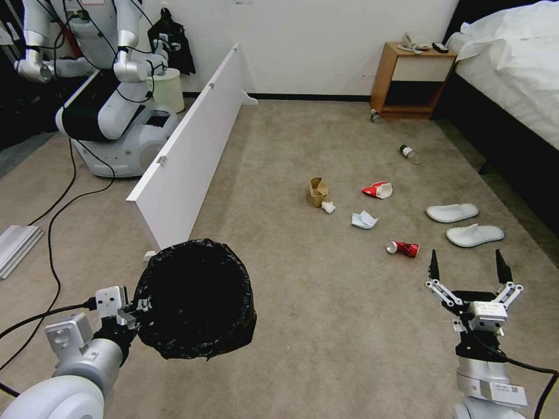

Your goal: Pick up the trash bin, then pick up the garbage from the floor and place it into the trash bin.

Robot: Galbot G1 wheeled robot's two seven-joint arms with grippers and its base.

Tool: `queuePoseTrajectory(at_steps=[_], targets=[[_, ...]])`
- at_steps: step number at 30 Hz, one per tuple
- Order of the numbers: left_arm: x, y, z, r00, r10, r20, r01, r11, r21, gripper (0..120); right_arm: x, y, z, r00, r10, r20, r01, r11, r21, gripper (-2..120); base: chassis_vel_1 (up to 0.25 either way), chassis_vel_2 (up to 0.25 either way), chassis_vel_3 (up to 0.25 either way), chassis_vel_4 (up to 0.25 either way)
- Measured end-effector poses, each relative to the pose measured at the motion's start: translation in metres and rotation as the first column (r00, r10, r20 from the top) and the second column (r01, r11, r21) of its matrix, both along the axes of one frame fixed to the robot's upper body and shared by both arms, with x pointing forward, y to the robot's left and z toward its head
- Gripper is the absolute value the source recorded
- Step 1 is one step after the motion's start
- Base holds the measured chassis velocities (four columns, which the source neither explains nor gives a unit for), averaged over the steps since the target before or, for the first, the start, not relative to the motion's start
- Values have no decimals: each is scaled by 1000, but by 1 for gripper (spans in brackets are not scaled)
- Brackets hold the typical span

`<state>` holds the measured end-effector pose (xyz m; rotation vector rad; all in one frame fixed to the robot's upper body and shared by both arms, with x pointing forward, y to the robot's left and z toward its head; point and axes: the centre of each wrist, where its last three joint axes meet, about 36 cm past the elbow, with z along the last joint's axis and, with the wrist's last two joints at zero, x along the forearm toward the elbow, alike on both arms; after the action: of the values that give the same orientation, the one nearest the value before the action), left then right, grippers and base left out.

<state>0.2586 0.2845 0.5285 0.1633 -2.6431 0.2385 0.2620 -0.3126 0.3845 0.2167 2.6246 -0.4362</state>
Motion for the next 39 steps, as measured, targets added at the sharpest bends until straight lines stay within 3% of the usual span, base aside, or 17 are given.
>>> queuePoseTrajectory(at_steps=[39], targets=[[-2, -4, -1, 1000, -8, -3, 7, 1000, -22, 1, 0, 0, 3, 1000, 8, 9, -8, 1000, -4, 100, -92, 91, 91, -94]])
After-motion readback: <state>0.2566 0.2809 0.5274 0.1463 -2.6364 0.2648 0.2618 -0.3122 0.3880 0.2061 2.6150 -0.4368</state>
